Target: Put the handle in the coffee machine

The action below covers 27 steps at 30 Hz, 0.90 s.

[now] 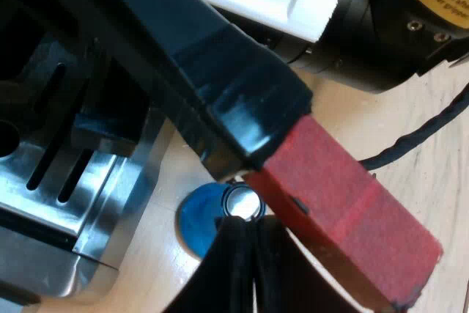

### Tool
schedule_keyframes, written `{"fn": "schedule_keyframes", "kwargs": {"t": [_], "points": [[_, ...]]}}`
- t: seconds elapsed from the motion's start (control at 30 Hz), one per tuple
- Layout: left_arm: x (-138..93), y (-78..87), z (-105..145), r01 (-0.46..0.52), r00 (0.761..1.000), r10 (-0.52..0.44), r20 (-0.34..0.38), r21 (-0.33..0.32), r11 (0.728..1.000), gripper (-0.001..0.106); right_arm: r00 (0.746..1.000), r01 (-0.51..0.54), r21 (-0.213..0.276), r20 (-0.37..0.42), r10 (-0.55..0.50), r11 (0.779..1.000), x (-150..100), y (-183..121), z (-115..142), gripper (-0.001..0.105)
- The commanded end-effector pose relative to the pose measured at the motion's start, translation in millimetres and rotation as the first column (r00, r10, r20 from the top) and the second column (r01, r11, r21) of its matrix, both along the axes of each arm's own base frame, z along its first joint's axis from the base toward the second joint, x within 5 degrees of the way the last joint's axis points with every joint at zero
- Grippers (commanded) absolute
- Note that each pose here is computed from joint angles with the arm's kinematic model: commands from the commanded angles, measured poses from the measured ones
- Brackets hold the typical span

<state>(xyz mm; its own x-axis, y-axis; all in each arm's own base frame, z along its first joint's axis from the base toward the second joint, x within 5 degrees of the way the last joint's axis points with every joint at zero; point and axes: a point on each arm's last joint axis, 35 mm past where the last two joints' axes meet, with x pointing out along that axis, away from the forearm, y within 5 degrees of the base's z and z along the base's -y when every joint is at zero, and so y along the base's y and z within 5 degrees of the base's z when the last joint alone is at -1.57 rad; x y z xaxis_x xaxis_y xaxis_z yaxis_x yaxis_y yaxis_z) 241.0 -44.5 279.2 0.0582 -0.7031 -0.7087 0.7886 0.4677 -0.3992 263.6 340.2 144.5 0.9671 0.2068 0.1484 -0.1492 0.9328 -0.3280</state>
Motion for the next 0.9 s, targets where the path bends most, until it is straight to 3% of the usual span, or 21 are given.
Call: {"fn": "schedule_keyframes", "kwargs": {"t": [0.03,0.3,0.47,0.5,0.57,0.63,0.67,0.9], "points": [[-9.2,-8.3,7.6,0.036,0.997,-0.047,-0.061,-0.158,0.987,0.001,0.998,-0.033,0.068,0.054,0.03,0.997,0.1,5.3,21.2,0.047],[-9.2,-8.3,7.6,0.042,0.997,-0.051,-0.055,-0.158,0.987,0.001,0.999,0.026,0.014,-0.024,-0.026,1.0,-11.6,14.0,11.0,0.047],[-9.2,-8.0,7.1,0.043,0.997,-0.051,-0.05,-0.142,0.989,0.001,0.997,0.029,0.04,-0.07,-0.026,0.999,-14.9,8.8,5.0,0.047],[-9.2,-8.0,7.1,0.043,0.997,-0.051,-0.05,-0.142,0.989,0.001,0.996,0.029,0.033,-0.08,-0.026,0.999,-16.1,6.9,3.8,0.047],[-9.2,-8.0,7.1,0.043,0.997,-0.051,-0.05,-0.142,0.989,0.001,0.993,0.022,-0.029,-0.115,-0.025,0.999,-19.9,1.2,0.0,0.047],[-9.2,-8.1,7.2,0.044,0.997,-0.051,-0.05,-0.144,0.989,0.001,0.991,0.014,-0.044,-0.132,-0.02,0.999,-21.5,-1.2,-1.1,0.047],[-9.2,-8.1,7.2,0.044,0.997,-0.051,-0.05,-0.144,0.989,0.001,0.983,-0.032,-0.056,-0.184,0.021,0.998,-29.3,-11.6,-3.0,0.047],[-9.2,-8.1,7.2,0.044,0.997,-0.051,-0.05,-0.144,0.989,0.001,0.962,-0.114,-0.117,-0.261,0.081,0.987,-48.3,-38.0,-0.1,0.047]]}}
